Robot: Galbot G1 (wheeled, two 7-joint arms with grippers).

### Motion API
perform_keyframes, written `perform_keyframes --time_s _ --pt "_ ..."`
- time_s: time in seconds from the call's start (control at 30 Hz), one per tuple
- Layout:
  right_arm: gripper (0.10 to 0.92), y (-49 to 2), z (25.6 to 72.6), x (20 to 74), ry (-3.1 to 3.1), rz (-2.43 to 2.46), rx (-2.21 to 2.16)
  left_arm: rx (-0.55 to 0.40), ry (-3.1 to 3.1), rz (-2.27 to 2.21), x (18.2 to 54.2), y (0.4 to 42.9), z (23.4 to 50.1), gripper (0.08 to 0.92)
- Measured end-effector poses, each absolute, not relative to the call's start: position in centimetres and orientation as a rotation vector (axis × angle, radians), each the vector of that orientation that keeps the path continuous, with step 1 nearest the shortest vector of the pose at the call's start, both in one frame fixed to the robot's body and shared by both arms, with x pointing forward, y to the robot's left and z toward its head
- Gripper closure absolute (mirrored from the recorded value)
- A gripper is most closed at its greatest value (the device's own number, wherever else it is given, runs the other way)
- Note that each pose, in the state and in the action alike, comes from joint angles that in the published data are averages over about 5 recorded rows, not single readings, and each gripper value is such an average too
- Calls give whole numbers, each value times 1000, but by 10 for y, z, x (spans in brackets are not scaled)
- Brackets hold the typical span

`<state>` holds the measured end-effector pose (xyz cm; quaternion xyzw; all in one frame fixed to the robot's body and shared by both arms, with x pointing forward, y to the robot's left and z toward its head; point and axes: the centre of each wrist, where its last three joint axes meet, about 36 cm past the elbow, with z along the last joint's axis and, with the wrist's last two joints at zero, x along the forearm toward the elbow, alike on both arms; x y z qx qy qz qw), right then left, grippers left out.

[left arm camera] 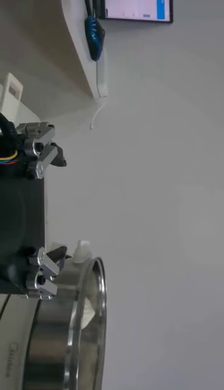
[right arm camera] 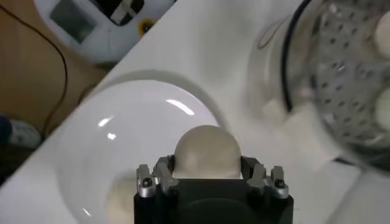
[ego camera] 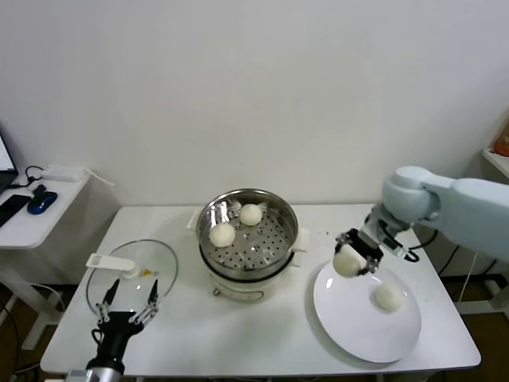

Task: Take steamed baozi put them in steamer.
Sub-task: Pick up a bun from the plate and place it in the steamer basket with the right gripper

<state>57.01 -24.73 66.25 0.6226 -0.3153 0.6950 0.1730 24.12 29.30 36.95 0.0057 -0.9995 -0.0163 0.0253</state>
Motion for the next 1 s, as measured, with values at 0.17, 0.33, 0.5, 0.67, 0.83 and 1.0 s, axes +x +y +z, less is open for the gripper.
perform_keyframes --time_s 0.17,0.33,0.5,0.67,0.83,1.0 --pt "335 -209 693 571 -760 2146 1793 18 -3088 -56 241 293 370 177" --pt "335 -170 710 572 -626 2294 1804 13 -3086 -67 239 292 372 177" --pt "335 -133 713 577 -490 2412 1808 14 -3084 -78 238 293 373 177" --pt "335 -96 706 583 -360 2500 1820 25 -3084 -81 239 294 374 177" --pt "335 -61 689 586 -256 2550 1845 33 -3081 -81 240 295 373 177" --pt "335 -33 665 584 -176 2565 1886 39 -3075 -83 239 296 371 177"
